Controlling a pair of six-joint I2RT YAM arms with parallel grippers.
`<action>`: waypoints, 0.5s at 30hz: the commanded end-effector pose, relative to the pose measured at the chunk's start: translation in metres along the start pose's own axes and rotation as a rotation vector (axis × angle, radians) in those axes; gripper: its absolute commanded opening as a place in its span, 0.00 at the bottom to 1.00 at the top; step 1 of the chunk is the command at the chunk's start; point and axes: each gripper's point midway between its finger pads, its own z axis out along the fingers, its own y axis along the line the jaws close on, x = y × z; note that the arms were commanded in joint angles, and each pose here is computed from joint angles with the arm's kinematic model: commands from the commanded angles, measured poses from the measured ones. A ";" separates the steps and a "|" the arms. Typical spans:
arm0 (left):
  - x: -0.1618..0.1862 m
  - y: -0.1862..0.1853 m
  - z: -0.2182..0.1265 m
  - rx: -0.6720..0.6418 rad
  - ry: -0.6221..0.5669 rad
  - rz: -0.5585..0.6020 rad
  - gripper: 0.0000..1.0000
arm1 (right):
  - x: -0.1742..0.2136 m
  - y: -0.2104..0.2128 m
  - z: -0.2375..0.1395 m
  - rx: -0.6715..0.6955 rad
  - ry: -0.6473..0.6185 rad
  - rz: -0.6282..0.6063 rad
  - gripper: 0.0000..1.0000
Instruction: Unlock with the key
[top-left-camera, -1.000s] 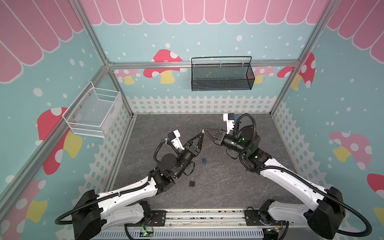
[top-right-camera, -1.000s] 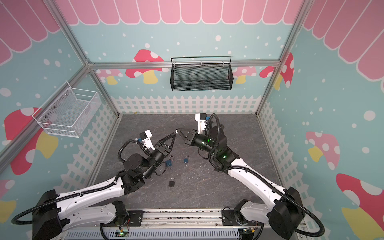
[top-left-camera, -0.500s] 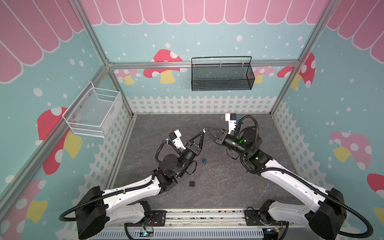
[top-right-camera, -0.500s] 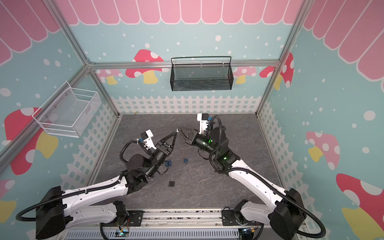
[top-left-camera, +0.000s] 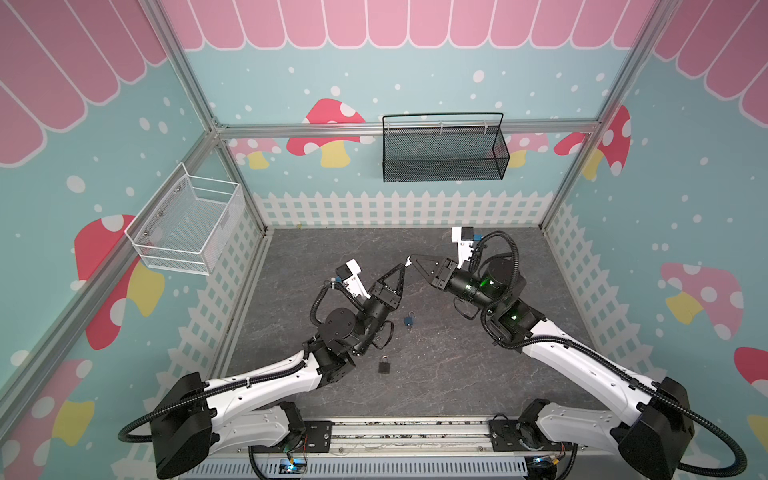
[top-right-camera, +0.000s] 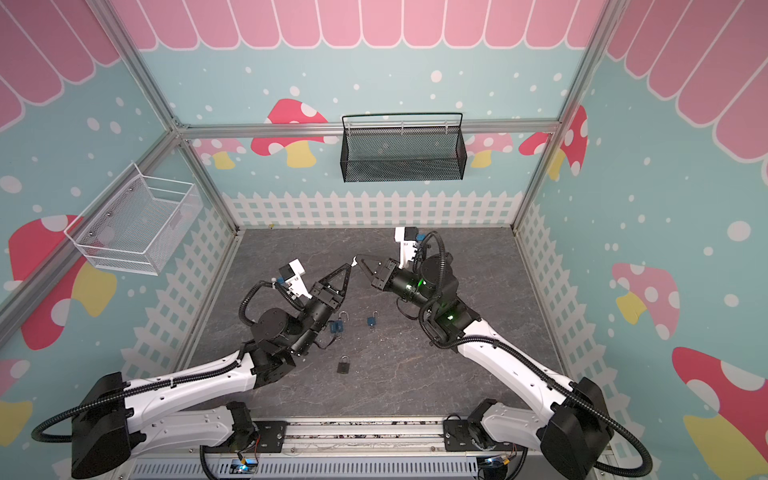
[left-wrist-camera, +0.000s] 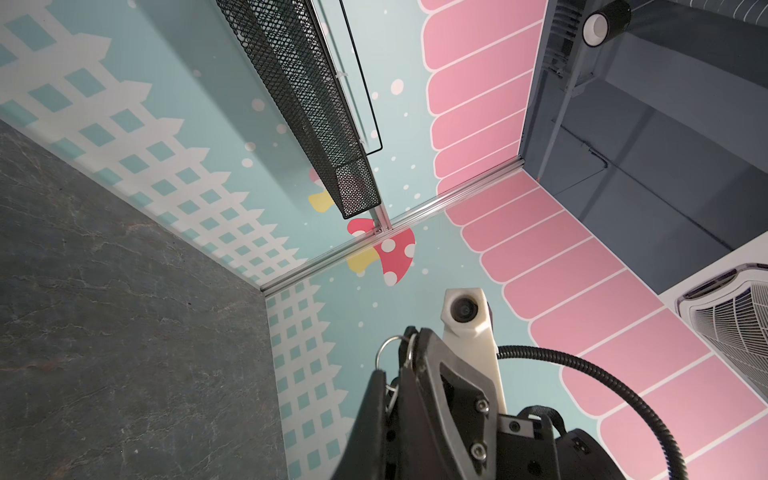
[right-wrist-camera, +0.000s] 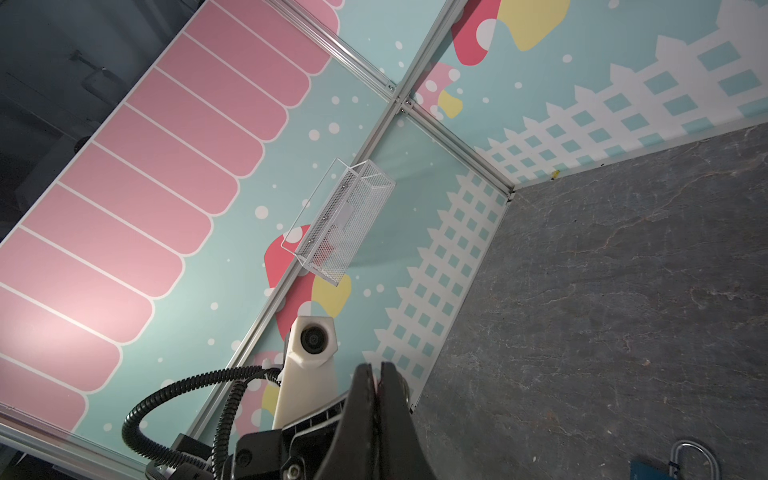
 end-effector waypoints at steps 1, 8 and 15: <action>-0.008 -0.009 -0.001 0.028 -0.034 0.000 0.05 | 0.004 0.001 -0.002 -0.006 0.006 0.005 0.00; -0.001 -0.004 0.005 0.012 0.016 0.011 0.00 | 0.003 -0.001 -0.002 0.000 -0.001 -0.008 0.00; 0.001 0.000 0.007 0.036 0.051 0.030 0.00 | -0.006 0.005 -0.006 0.002 -0.040 -0.052 0.09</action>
